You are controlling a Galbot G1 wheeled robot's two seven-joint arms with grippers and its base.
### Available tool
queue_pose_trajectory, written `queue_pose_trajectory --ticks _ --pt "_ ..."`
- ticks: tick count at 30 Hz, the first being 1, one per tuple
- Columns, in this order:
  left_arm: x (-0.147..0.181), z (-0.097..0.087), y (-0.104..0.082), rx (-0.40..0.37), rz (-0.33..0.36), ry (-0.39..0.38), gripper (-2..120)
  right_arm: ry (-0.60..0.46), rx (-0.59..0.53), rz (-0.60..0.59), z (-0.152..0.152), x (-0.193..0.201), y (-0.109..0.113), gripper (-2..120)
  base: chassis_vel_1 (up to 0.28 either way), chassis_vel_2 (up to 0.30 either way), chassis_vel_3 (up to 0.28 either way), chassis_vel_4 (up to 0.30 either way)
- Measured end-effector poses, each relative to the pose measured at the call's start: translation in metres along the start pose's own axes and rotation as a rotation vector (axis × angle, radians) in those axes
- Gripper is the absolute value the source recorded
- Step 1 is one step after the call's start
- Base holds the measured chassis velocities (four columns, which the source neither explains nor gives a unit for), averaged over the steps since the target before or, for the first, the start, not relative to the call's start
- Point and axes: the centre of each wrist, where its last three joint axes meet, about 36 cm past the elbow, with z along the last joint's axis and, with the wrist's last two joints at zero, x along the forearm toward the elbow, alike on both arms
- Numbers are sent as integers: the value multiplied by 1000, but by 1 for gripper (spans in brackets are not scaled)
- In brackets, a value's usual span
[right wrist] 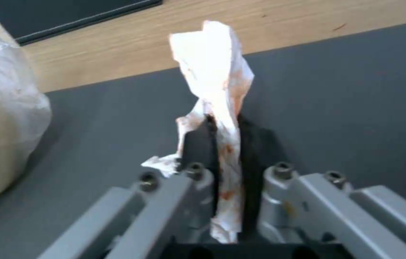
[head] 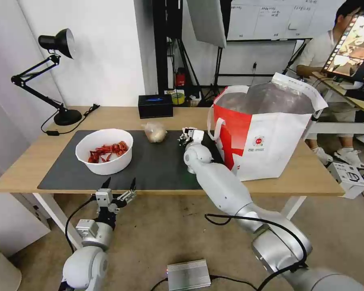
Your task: Pick up the trash from the table and place it into the takeout bag.
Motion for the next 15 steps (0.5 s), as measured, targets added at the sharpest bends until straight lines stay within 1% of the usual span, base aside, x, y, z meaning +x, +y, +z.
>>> queue_pose_trajectory --ticks 2,6,8,15 --pt "1 1 -1 1 -1 1 100 -9 6 -19 4 1 1 0 0 0 0 0" --pt "2 2 -1 1 -2 -6 100 -33 37 -49 11 3 2 0 0 0 0 0" --pt "2 2 -2 2 -3 -10 100 -63 86 -66 17 6 3 0 0 0 0 0" --pt "2 2 -3 2 -3 -13 100 -115 137 -85 17 15 4 0 0 0 0 0"
